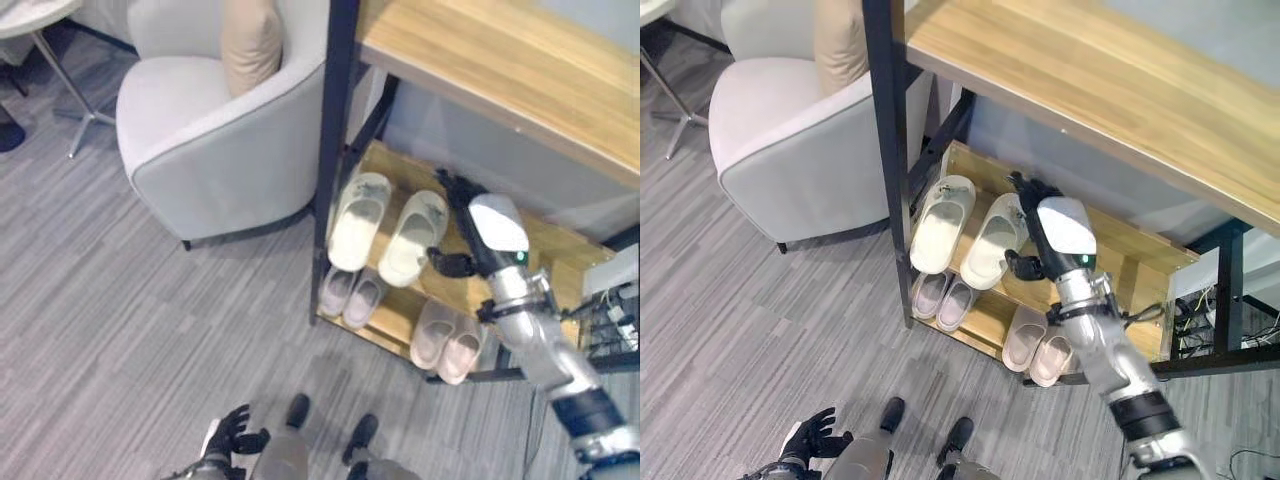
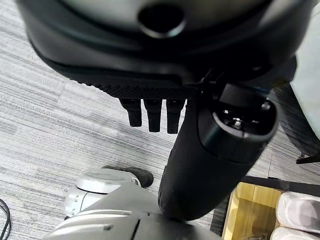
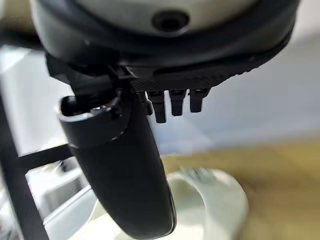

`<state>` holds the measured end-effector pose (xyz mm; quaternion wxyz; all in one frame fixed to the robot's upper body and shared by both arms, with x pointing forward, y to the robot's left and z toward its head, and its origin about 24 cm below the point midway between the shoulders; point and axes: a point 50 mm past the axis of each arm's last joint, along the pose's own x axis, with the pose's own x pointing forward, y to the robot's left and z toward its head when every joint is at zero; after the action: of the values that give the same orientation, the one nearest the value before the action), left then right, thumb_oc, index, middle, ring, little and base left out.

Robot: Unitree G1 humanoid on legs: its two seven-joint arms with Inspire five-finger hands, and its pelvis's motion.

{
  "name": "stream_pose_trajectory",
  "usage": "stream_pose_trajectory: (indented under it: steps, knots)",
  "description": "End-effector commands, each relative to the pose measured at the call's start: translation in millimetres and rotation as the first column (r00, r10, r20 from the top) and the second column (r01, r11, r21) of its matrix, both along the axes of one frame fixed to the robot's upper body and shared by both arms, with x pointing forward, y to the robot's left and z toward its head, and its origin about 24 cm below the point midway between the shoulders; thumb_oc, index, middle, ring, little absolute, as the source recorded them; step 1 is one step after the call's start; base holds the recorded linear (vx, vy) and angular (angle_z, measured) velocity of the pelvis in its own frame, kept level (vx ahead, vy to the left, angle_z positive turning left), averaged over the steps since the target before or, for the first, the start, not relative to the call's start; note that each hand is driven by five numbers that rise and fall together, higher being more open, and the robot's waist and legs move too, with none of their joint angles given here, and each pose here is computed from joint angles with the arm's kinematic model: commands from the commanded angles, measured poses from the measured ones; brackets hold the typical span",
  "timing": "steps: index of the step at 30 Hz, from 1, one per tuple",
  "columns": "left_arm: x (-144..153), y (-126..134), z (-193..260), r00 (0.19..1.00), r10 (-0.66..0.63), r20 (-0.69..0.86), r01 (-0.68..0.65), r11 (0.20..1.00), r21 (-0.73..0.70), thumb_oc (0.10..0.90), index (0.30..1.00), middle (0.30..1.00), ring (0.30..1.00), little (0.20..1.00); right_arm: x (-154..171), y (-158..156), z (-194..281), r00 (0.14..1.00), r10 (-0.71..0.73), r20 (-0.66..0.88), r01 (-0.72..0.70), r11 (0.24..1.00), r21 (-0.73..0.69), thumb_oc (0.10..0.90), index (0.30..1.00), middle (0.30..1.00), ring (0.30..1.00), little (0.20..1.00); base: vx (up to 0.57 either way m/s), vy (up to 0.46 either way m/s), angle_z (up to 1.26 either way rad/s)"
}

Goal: Arrange the slippers neatly on the shoe rack.

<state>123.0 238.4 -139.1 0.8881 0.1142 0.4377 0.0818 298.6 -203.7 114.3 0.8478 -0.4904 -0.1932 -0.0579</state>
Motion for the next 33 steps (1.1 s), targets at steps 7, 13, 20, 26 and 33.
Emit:
stream_pose_trajectory:
  steps: [7, 13, 20, 26, 33]
  knots:
    - [-24, -13, -13, 0.993, -0.056, -0.107, 0.056, 0.998, -0.007, 0.8, 0.9, 0.9, 0.9, 0.9, 2, 5, -10, 0.998, 0.047, 0.043, -0.063, 0.66, 0.749, 0.8, 0.9, 0.9, 0.9, 0.9, 0.0, 0.018, -0.06]
    - [-29, -11, -15, 0.99, -0.066, -0.126, 0.066, 0.998, 0.0, 0.8, 0.9, 0.9, 0.9, 0.9, 9, 3, -26, 0.998, 0.066, 0.004, -0.032, 0.434, 0.9, 0.8, 0.9, 0.9, 0.9, 0.9, 0.01, 0.005, 0.01]
    - [-31, -9, -15, 0.987, -0.077, -0.139, 0.079, 0.997, 0.007, 0.8, 0.9, 0.9, 0.9, 0.9, 18, -4, -33, 0.999, 0.048, -0.024, 0.007, 0.32, 0.947, 0.8, 0.9, 0.9, 0.9, 0.9, 0.02, 0.012, 0.05]
    - [-30, -10, -15, 0.985, -0.11, -0.136, 0.112, 0.994, 0.008, 0.8, 0.9, 0.9, 0.9, 0.9, 27, -10, -33, 0.997, 0.05, -0.057, 0.036, 0.347, 0.937, 0.8, 0.9, 0.9, 0.9, 0.9, 0.01, 0.013, 0.08]
    - [-28, -18, -16, 0.977, -0.163, -0.136, 0.165, 0.986, 0.001, 0.8, 0.9, 0.9, 0.9, 0.9, 40, -11, -22, 0.997, 0.055, -0.062, 0.034, 0.409, 0.912, 0.8, 0.9, 0.9, 0.9, 0.9, 0.01, 0.008, 0.04]
